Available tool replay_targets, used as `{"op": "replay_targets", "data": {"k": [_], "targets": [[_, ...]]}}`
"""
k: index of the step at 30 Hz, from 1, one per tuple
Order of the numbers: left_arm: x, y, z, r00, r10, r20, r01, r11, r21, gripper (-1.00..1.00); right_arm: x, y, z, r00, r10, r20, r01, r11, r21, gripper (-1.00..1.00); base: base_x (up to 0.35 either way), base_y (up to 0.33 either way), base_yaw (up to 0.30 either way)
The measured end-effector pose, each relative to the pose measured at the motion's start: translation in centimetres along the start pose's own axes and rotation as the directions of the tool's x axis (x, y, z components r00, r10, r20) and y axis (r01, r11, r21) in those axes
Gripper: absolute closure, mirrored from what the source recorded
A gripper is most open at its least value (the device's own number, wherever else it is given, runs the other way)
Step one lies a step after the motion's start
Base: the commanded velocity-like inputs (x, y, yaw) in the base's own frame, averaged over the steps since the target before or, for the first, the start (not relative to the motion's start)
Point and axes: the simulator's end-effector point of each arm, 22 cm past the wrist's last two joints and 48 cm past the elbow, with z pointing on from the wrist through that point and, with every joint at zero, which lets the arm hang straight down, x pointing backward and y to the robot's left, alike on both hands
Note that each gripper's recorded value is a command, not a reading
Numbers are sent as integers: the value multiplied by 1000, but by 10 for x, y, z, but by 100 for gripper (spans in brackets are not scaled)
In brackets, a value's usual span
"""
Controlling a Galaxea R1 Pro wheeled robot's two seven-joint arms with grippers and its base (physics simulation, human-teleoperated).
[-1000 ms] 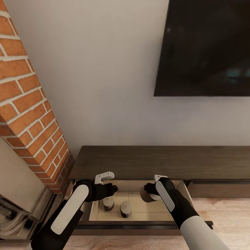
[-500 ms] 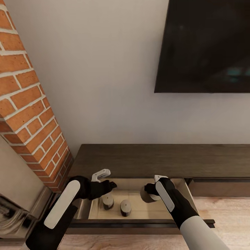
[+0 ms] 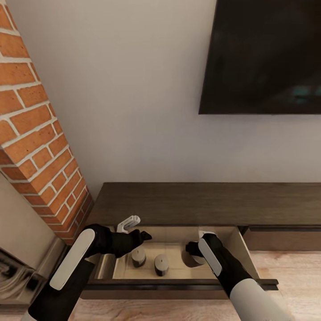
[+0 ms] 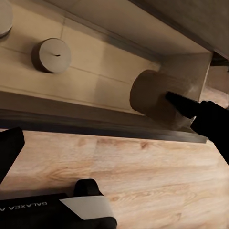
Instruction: Place each of the two pumpkins and all three candles from the living room inside a cabinet in the living room (use any cabinet), then make sure every cabinet is closed, and position the cauldron so it is next to a table in the living room.
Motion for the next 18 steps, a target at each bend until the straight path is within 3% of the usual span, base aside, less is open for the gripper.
{"op": "replay_targets", "data": {"k": [8,18], "targets": [[3,10,11,1000,-4,3,4,1000,0,-100,22,-5,23,999,-17,-30,18,1000,21,100,0,0,0],[9,21,27,1000,-3,3,3,1000,2,-100,23,-7,42,1000,2,12,-2,1000,26,100,0,0,0]]}}
